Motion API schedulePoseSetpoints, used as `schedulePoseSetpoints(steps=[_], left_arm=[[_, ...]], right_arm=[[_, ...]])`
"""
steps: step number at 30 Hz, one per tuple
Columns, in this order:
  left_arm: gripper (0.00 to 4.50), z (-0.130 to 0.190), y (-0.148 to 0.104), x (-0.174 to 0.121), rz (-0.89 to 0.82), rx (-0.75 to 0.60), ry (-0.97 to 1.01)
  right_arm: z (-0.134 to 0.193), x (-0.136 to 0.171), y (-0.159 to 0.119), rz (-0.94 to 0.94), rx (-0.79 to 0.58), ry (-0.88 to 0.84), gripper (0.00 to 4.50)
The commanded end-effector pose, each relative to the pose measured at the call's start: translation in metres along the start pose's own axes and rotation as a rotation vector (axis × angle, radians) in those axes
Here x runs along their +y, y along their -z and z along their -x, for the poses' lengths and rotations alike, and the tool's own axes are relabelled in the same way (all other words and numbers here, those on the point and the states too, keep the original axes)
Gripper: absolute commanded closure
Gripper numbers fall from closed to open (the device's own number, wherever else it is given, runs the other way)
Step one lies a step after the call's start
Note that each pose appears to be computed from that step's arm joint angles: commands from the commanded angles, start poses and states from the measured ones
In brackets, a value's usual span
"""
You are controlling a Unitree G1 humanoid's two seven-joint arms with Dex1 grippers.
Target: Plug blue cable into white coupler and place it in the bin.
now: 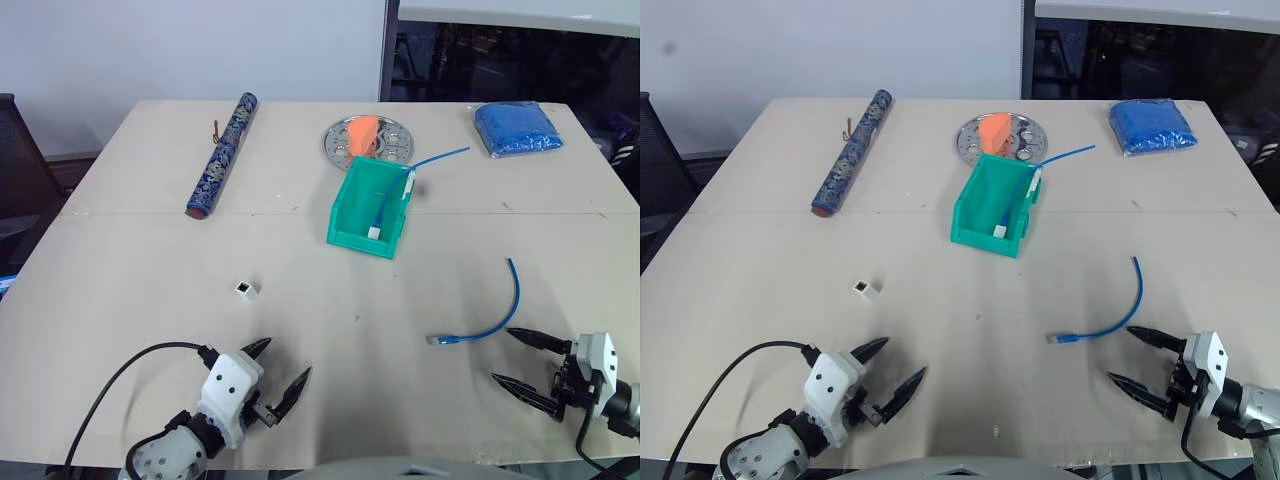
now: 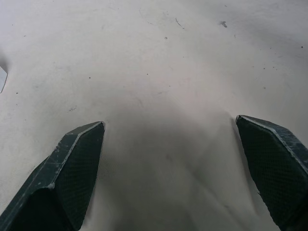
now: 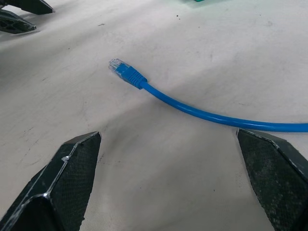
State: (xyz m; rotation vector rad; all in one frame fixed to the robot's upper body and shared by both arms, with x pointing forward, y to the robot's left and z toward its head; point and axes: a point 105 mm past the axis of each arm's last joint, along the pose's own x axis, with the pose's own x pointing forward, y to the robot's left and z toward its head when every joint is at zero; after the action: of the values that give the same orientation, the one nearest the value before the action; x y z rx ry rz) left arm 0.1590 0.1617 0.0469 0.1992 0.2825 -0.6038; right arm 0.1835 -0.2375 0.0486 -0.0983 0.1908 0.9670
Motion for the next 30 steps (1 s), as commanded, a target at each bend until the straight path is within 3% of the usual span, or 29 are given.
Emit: schedulePoseSetpoints(steps=[1, 4, 19, 24, 30], left_arm=[[0.00, 0.000, -0.005, -0.011, 0.023, 0.002, 0.064], [0.00, -0.002, -0.015, -0.011, 0.018, -0.019, 0.088], [0.00, 0.003, -0.005, -0.010, 0.007, 0.006, 0.119], [0.00, 0.004, -0.010, -0.005, -0.099, 0.000, 0.197], [0.00, 0.000, -0.040, -0.002, -0.246, -0.035, 0.418]], right_arm=[[0.006, -0.003, -0.005, 0.035, -0.012, 0.017, 0.04], [0.005, -0.002, -0.003, 0.037, -0.013, 0.015, 0.04], [0.006, 0.001, -0.004, 0.044, -0.016, 0.008, 0.04], [-0.006, 0.005, -0.024, 0.089, -0.057, -0.056, 0.04], [-0.036, 0.006, -0.047, 0.208, -0.053, -0.175, 0.04]])
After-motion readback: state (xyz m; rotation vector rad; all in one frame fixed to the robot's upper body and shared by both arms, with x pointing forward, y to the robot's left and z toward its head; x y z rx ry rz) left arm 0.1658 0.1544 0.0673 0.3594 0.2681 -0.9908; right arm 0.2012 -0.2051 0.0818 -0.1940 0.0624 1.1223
